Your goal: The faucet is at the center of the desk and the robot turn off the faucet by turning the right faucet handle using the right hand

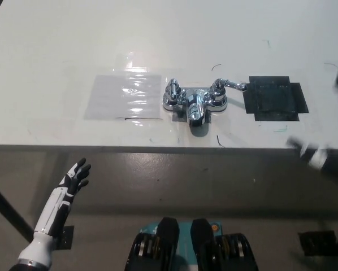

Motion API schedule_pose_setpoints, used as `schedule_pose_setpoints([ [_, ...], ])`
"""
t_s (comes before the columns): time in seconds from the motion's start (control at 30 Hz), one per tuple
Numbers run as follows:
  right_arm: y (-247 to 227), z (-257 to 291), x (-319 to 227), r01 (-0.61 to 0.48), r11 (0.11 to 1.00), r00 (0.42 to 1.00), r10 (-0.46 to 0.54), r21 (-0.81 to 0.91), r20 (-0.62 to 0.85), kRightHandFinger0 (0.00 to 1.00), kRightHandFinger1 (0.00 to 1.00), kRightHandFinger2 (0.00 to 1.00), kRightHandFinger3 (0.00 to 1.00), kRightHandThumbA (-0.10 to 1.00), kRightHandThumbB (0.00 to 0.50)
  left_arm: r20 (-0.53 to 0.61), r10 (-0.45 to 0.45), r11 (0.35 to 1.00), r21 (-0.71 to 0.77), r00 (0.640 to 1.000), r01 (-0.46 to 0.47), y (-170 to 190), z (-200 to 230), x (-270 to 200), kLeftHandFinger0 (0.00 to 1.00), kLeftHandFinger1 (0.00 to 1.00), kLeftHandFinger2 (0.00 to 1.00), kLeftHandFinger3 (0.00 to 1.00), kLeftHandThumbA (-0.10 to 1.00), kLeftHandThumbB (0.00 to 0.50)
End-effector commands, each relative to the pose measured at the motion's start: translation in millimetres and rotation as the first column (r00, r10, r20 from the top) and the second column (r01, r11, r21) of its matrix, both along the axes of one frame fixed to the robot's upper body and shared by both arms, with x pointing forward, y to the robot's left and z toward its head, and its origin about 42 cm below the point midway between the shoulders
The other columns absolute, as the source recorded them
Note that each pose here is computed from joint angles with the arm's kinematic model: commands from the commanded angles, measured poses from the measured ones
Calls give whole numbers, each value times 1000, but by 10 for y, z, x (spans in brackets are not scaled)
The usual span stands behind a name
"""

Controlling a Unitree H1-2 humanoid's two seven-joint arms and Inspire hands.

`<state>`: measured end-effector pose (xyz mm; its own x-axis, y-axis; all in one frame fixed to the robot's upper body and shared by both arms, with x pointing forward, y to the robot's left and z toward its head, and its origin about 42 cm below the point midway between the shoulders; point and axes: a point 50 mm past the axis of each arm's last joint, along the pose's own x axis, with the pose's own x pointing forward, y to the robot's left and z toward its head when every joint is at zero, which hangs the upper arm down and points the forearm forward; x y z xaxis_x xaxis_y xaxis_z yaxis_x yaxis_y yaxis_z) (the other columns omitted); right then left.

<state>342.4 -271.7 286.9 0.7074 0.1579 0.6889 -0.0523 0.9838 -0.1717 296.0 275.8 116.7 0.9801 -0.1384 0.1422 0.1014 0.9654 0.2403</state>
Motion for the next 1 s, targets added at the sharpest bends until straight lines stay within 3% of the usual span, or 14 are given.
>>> schedule_pose_setpoints([
  [0.0,-63,501,401,-106,994,992,106,1,-72,1000,1000,1000,1000,1000,358,95,-41,999,16,995,40,16,183,33,1000,1000,1000,1000,1000,413],
  [0.2,41,859,1099,-157,984,976,141,-86,-168,1000,1000,1000,1000,1000,298,85,-44,999,25,995,42,18,173,31,1000,1000,1000,1000,1000,430],
  [0.33,157,944,1518,-279,960,922,260,-27,-289,1000,1000,1000,1000,1000,310,81,-51,999,19,995,49,4,169,30,1000,1000,1000,1000,1000,433],
  [0.47,277,980,1825,-326,945,883,299,-14,-361,1000,1000,1000,1000,1000,349,79,-49,999,16,996,48,13,173,21,1000,1000,1000,1000,1000,428],
  [0.6,384,951,2012,-349,937,839,304,-17,-450,1000,1000,1000,1000,1000,357,78,-48,999,19,996,47,14,165,24,1000,1000,1000,1000,1000,436],
  [0.77,531,835,2211,-333,942,808,258,-49,-530,1000,1000,1000,1000,1000,338,81,-49,999,20,996,47,10,151,17,1000,1000,1000,1000,1000,418],
  [0.97,645,598,2327,-333,942,751,237,-44,-617,1000,1000,1000,1000,1000,324,73,-51,999,15,996,50,21,150,20,1000,1000,1000,1000,1000,433],
])
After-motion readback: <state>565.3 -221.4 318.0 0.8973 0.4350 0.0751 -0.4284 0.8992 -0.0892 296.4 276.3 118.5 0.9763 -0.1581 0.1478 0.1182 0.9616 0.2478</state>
